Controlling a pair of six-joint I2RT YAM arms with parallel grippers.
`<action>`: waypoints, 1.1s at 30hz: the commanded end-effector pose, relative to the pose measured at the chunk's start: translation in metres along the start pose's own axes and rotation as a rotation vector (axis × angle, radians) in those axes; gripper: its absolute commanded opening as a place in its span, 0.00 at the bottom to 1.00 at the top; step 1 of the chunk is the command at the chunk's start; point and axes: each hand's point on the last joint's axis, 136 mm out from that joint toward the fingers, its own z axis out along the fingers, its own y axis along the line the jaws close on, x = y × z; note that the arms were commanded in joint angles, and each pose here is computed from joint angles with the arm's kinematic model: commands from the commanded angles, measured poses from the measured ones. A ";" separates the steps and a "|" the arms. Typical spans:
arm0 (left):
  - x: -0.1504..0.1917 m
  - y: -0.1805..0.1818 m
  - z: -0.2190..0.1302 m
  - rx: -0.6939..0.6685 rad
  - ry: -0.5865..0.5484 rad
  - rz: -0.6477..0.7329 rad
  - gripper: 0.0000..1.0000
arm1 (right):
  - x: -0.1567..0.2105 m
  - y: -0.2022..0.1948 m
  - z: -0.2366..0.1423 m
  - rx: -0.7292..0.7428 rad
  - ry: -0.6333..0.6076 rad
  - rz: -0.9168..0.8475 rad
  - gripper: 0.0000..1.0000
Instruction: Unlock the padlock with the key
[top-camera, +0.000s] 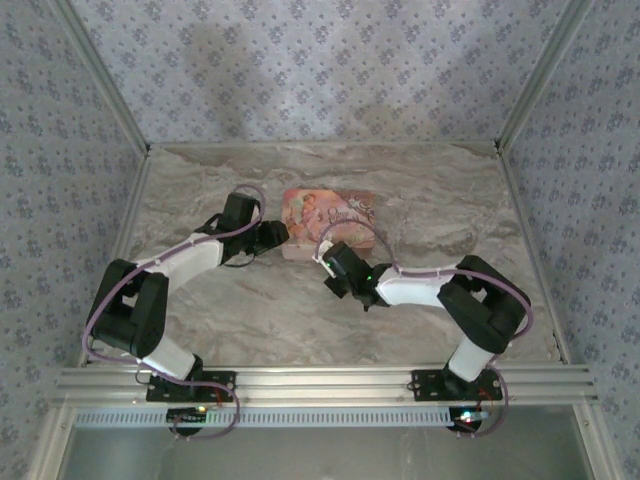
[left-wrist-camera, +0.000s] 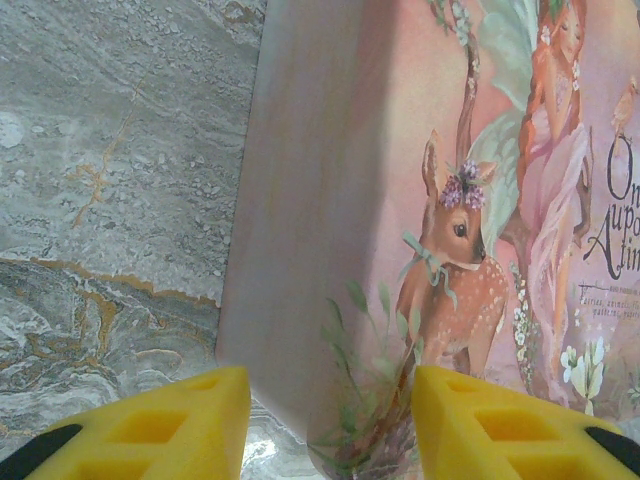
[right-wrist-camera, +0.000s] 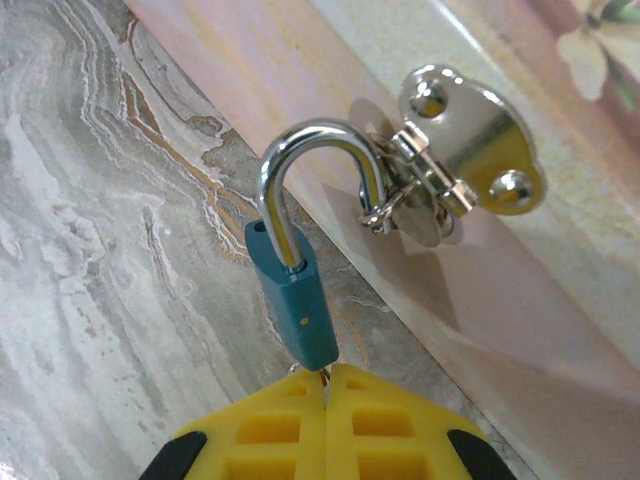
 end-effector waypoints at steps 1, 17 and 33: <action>0.020 0.021 0.007 -0.057 0.069 -0.009 0.46 | -0.010 -0.008 -0.011 0.072 -0.033 -0.085 0.00; 0.024 0.022 0.009 -0.048 0.078 -0.014 0.46 | -0.039 -0.013 -0.017 0.174 -0.094 -0.212 0.00; 0.021 0.023 0.007 -0.050 0.069 -0.020 0.46 | -0.059 0.003 -0.035 0.152 -0.157 -0.238 0.00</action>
